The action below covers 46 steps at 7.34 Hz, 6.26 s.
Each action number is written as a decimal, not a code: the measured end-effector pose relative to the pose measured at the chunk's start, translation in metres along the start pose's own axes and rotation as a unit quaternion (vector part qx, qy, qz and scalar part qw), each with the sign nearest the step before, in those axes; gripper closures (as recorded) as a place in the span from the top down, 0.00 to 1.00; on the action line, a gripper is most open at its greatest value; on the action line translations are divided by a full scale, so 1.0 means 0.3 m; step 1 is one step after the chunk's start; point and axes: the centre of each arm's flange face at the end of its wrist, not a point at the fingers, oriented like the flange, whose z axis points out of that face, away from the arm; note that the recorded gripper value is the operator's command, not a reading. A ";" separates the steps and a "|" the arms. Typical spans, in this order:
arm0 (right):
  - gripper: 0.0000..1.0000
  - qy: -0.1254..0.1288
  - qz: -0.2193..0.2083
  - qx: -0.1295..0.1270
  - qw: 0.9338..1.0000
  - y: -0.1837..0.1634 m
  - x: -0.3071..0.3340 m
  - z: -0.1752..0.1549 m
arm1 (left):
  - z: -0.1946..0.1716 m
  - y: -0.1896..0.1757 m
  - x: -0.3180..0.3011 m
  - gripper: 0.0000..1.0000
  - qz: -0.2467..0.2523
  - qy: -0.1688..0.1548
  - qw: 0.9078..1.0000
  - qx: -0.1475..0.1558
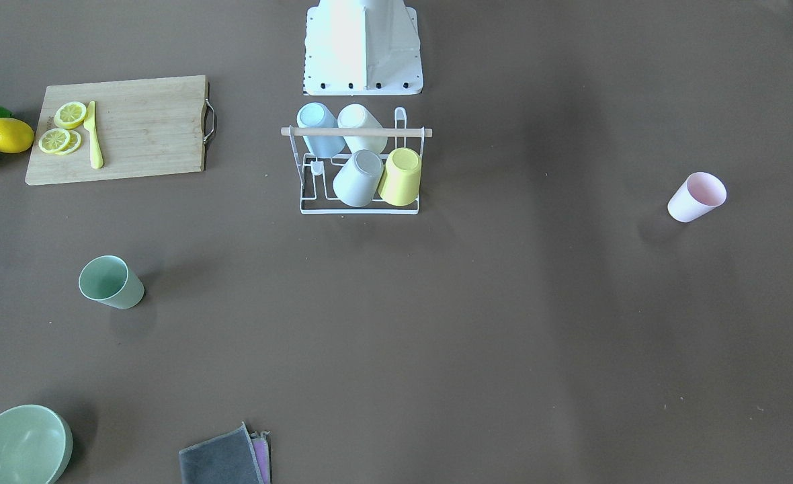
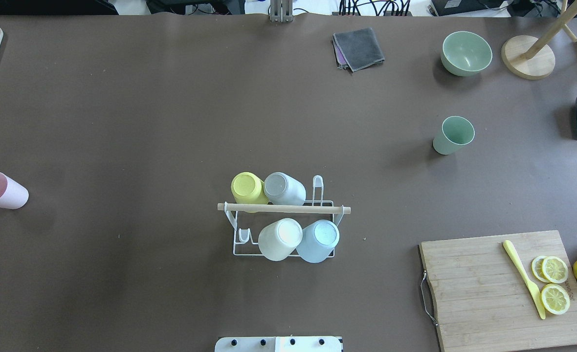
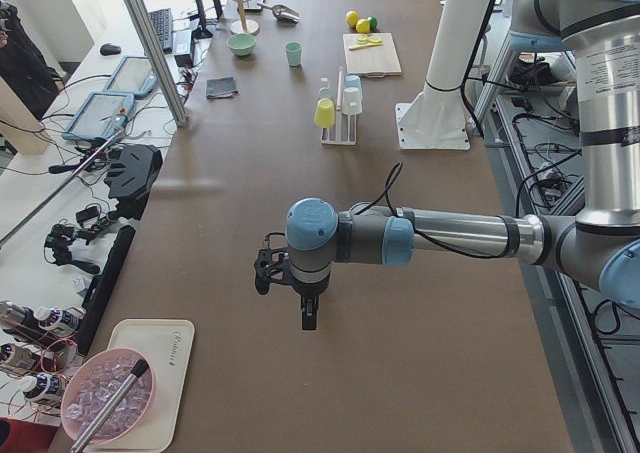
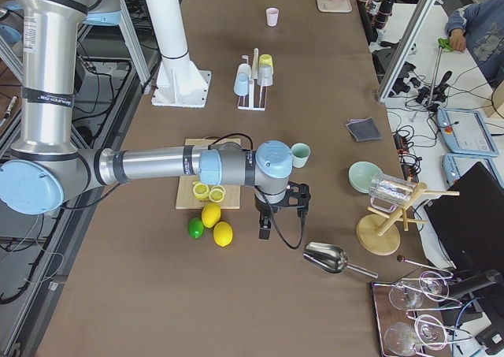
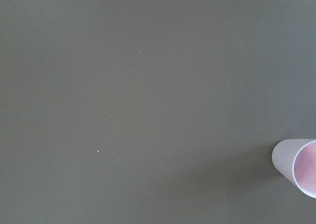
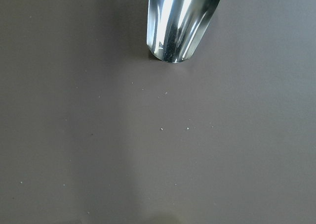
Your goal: Place cup on cup holder
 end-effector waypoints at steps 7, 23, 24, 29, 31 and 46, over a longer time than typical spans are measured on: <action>1.00 0.001 -0.063 0.003 0.998 -0.124 -0.217 -0.007 | -0.001 -0.003 0.004 0.98 0.001 -0.001 1.000 0.001; 1.00 -0.017 -0.297 -0.017 0.954 -0.423 -1.378 0.162 | -0.090 -0.466 0.418 0.98 0.083 -0.038 0.992 -0.092; 1.00 -0.009 -0.296 -0.025 0.955 -0.425 -1.401 0.176 | -0.103 -0.516 0.502 0.98 0.086 -0.050 0.988 -0.117; 1.00 0.126 -0.380 -0.069 0.914 -0.403 -1.569 0.196 | 0.146 -0.621 0.574 0.98 0.067 -0.060 0.967 -0.239; 1.00 0.175 -0.432 -0.113 0.878 -0.393 -1.571 0.208 | 0.338 -0.584 0.759 0.98 0.112 -0.068 0.950 -0.284; 1.00 0.327 -0.660 -0.342 0.583 -0.475 -1.858 0.654 | 0.891 -0.444 0.838 0.97 0.150 -0.046 0.904 -0.398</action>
